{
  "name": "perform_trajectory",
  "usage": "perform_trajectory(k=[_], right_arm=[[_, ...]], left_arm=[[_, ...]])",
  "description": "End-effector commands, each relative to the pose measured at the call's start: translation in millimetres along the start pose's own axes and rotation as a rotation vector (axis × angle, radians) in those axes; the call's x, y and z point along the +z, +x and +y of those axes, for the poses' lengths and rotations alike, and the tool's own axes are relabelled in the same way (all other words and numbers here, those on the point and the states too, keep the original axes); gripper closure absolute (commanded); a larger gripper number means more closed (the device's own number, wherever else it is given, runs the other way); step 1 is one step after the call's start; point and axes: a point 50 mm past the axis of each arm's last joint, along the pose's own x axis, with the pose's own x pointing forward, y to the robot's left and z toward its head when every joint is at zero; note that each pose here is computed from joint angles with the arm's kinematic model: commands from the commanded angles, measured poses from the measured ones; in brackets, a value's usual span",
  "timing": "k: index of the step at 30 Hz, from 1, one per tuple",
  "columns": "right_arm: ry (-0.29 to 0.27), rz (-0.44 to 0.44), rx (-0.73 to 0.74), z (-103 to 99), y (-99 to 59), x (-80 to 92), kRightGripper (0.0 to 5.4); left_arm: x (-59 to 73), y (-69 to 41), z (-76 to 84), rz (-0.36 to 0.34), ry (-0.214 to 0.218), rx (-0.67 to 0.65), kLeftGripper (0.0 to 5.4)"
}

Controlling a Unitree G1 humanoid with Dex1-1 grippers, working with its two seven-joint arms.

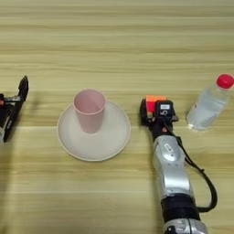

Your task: Move the objects on the table

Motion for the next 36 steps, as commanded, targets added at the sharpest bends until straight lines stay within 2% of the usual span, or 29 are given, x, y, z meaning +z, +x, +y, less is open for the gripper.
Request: perform_trajectory(k=[1, 8, 18, 24, 29, 36], right_arm=[[-0.018, -0.025, 0.005, 1, -3.5, 7.7, 2.07], [-0.033, -0.059, 0.045, 10, -12.6, 17.6, 2.07], [-0.088, -0.089, 0.160, 27, -29.2, 30.2, 2.07], [-0.090, -0.081, 0.217, 37, -36.3, 32.4, 2.07], [-0.066, -0.079, 0.275, 46, -40.8, 35.3, 2.07], [-0.084, -0.054, 0.315, 52, -44.3, 33.2, 2.07]], left_arm=[[0.2, 1.7, -2.0, -0.002, 0.004, -0.002, 0.00], [0.1, 1.6, -2.9, -0.005, -0.002, 0.000, 0.00], [0.2, 1.5, -4.2, -0.006, -0.005, 0.001, 0.00], [0.0, 1.6, -5.5, -0.006, -0.006, -0.001, 0.00], [0.0, 1.8, -6.8, -0.007, -0.006, -0.005, 0.00], [0.3, 2.0, -7.2, -0.009, -0.007, -0.002, 0.00]])
